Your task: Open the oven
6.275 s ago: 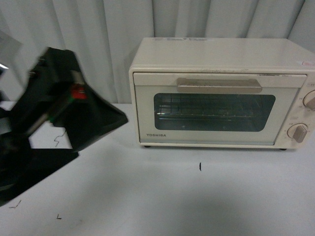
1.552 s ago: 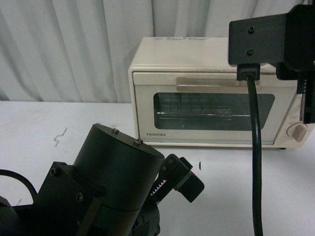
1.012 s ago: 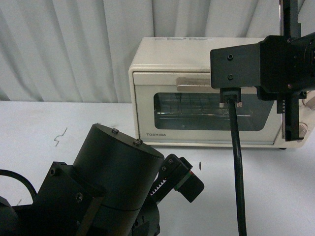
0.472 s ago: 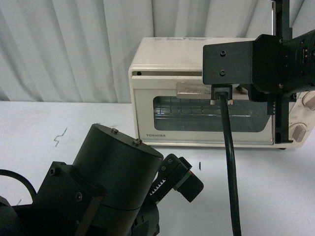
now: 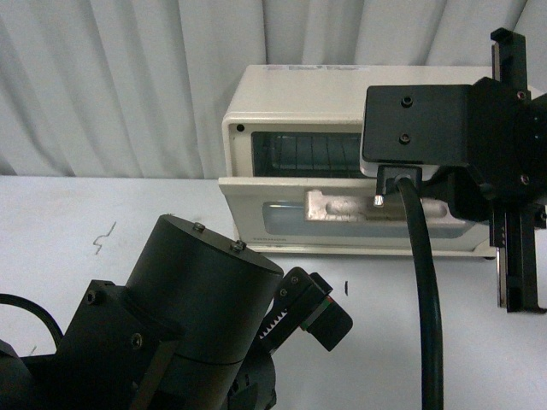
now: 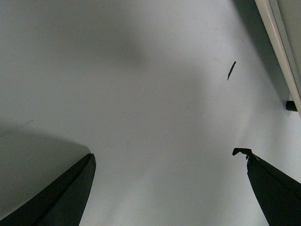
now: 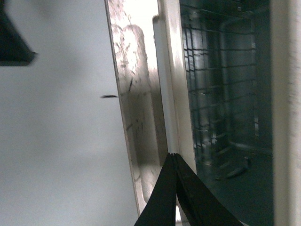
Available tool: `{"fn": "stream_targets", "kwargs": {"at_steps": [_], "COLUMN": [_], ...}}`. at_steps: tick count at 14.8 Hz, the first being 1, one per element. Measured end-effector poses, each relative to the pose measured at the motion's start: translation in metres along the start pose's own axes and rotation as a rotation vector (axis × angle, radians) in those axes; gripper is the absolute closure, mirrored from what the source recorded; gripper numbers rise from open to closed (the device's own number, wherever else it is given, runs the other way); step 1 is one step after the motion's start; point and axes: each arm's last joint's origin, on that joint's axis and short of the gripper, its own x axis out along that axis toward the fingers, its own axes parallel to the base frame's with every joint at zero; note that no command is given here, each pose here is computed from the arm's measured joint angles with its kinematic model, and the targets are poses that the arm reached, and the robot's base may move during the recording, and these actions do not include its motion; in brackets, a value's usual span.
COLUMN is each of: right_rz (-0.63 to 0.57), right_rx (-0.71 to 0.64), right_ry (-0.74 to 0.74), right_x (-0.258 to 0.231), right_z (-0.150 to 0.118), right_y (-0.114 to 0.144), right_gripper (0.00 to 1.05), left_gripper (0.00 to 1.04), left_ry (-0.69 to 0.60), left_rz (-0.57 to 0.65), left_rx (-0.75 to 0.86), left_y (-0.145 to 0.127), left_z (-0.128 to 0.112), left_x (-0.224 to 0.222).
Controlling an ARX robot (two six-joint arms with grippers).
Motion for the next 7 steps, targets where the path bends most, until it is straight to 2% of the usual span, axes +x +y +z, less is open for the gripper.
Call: {"fn": "stream_targets", "kwargs": {"at_steps": [3, 4, 7], "right_rz": [0.202, 0.237, 0.221], "right_rx": [0.059, 0.072, 0.073], "right_ry": [-0.02, -0.023, -0.043], "right_x": [-0.004, -0.011, -0.031], "right_z": [0.003, 0.004, 0.009], "right_y": [0.02, 0.022, 0.013], "right_gripper": [1.03, 1.03, 1.03], "left_gripper": [0.07, 0.07, 0.07], "left_ry": [0.0, 0.002, 0.001], "left_rz": [-0.001, 0.0, 0.001], "left_rx": [0.0, 0.013, 0.019], "left_y": [0.0, 0.0, 0.0], "left_z": [0.0, 0.0, 0.0], "left_x": [0.0, 0.0, 0.0]}}
